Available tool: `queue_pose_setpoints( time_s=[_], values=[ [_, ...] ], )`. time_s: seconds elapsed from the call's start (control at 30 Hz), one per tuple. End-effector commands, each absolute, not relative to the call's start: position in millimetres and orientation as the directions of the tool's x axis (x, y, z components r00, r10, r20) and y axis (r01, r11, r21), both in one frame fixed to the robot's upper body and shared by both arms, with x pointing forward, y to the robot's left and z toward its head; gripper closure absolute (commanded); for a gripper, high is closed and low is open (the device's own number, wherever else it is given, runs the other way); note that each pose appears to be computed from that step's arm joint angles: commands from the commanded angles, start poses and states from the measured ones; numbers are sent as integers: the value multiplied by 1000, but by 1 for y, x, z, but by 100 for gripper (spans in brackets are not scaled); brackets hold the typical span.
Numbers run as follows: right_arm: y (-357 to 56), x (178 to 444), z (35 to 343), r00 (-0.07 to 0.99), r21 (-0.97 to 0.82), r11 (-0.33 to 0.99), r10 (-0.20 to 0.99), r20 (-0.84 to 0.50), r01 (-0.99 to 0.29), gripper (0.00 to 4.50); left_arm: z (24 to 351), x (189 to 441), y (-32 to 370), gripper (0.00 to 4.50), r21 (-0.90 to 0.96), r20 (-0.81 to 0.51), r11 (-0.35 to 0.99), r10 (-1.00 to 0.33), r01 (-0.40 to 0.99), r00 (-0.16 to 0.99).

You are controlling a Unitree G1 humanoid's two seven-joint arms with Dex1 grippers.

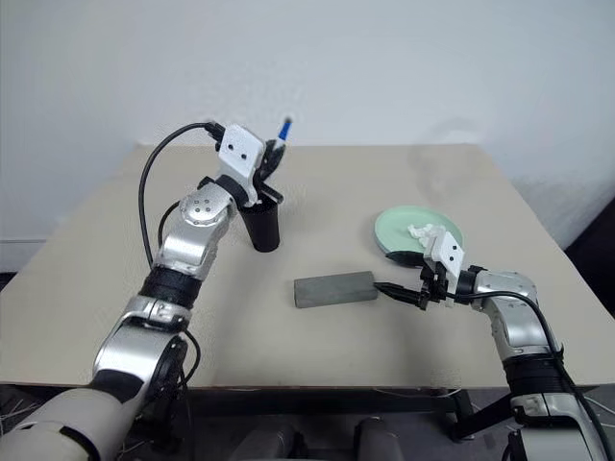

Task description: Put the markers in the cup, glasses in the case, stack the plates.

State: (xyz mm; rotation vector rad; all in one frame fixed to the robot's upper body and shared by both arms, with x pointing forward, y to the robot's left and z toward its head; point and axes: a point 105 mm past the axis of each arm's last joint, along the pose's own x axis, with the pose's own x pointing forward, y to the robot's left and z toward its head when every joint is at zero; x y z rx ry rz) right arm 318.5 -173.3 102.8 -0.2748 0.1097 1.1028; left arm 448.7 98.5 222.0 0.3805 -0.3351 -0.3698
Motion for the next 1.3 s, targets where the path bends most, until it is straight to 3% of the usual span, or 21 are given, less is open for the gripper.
queue_pose_setpoints(
  time_s=[0.03,0.43,0.73,1.03,1.3],
  values=[
    [-171,324,122,464,-229,422,867,-180,-877,82,243,455,110,440,429,390,893,-316,133,865],
    [-172,315,147,454,-138,442,889,-67,-886,82,215,460,113,440,398,381,911,-273,110,883],
    [-171,312,150,448,-114,439,891,-67,-891,82,205,460,110,440,353,363,928,-253,118,897],
    [-172,311,150,455,-120,446,887,-71,-887,82,204,461,108,146,322,364,939,-243,123,899],
    [-168,314,149,456,-124,446,888,-67,-887,82,222,461,108,146,298,404,943,-265,148,876]
  ],
)
